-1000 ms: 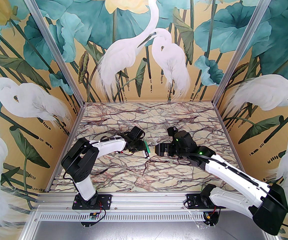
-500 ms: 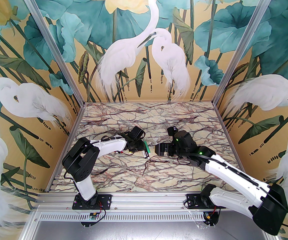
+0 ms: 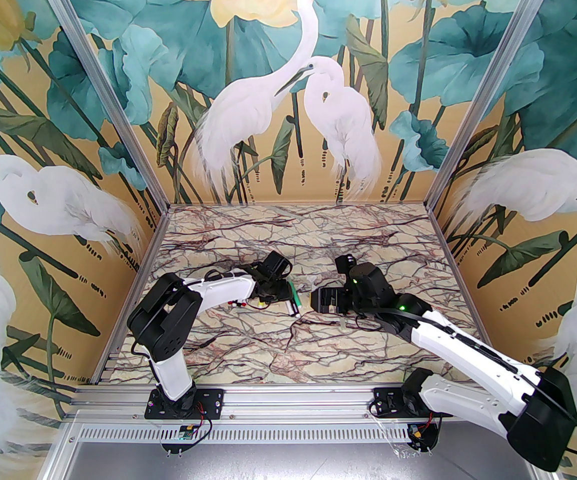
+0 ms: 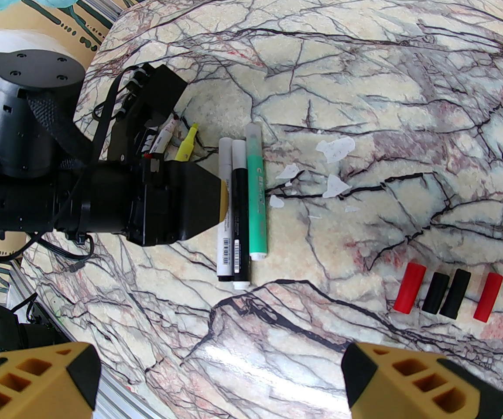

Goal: Open the pen caps

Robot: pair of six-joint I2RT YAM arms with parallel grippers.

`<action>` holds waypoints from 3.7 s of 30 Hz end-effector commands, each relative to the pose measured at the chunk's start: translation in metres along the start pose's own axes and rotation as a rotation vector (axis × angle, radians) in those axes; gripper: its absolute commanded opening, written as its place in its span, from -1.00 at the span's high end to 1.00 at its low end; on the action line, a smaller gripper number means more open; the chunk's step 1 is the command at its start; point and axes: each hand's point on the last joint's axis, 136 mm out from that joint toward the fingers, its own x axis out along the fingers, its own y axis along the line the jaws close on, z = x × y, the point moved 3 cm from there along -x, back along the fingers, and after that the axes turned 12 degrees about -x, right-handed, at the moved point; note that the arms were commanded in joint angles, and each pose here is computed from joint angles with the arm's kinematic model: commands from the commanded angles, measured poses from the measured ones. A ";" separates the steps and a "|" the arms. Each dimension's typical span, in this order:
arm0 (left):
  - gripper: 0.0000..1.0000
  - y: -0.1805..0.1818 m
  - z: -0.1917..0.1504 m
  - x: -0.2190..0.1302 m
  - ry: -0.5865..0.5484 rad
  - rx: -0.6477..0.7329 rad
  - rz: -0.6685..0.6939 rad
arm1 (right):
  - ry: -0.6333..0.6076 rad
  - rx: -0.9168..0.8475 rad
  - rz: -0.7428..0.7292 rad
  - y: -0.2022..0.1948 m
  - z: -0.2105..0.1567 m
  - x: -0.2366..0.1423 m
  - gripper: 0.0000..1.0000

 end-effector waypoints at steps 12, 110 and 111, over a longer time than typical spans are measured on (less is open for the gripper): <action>0.43 0.015 0.004 0.002 -0.007 0.027 0.086 | 0.005 0.010 0.004 0.000 -0.005 0.003 -0.99; 0.76 -0.088 -0.091 -0.165 0.100 0.566 -0.845 | -0.058 0.222 0.177 0.035 0.049 0.016 0.38; 0.76 -0.088 -0.091 -0.165 0.103 0.566 -0.846 | -0.058 0.221 0.177 0.035 0.049 0.016 0.39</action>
